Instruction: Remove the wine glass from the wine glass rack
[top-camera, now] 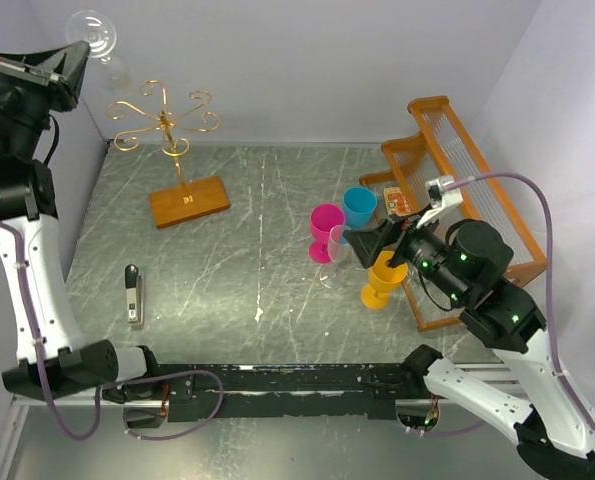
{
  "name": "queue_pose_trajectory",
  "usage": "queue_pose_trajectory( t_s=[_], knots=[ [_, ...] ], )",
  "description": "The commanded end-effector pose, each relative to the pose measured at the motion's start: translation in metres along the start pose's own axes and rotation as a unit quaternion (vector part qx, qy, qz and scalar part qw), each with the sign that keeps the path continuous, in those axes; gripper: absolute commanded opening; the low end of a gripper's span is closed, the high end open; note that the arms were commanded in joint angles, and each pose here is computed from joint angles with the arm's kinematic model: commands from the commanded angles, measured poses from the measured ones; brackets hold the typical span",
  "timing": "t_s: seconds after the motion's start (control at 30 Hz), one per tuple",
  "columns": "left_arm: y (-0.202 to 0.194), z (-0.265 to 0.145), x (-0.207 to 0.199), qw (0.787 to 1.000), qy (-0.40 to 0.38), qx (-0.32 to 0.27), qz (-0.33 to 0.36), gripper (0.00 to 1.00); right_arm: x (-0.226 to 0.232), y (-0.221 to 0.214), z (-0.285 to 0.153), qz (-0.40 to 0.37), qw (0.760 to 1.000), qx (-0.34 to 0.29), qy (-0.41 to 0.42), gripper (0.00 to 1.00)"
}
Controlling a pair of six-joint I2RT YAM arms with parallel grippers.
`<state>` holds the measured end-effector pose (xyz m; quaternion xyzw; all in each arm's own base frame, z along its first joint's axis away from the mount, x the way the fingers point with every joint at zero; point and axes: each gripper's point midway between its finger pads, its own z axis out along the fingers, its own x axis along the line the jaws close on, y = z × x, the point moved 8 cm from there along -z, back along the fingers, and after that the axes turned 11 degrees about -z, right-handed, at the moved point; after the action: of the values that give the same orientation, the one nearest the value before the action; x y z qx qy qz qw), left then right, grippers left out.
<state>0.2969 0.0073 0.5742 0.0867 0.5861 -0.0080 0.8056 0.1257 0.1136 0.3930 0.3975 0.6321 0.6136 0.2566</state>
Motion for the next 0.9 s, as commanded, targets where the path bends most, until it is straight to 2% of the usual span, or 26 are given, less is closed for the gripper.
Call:
queue_pose_trajectory(
  t_s=[0.0,0.3,0.4,0.6,0.87],
  knots=[
    [-0.028,-0.032,-0.023,0.992,-0.071,0.103,-0.007,0.07,0.015,0.000,0.018,0.039,0.998,-0.010,0.057,0.99],
    [-0.088,-0.088,-0.026,0.970,-0.095,0.222,-0.033,0.07,0.037,-0.007,0.054,0.107,0.984,-0.017,0.144,0.99],
    [-0.103,-0.103,-0.024,0.952,-0.116,0.274,-0.072,0.07,0.049,-0.004,0.067,0.132,0.971,-0.029,0.195,0.98],
    [-0.124,-0.130,-0.025,0.920,-0.157,0.339,-0.114,0.07,0.067,-0.005,0.088,0.189,0.939,-0.049,0.282,0.98],
    [-0.141,-0.157,-0.017,0.877,-0.187,0.401,-0.186,0.07,0.075,0.011,0.100,0.215,0.909,-0.126,0.335,0.96]
  ],
)
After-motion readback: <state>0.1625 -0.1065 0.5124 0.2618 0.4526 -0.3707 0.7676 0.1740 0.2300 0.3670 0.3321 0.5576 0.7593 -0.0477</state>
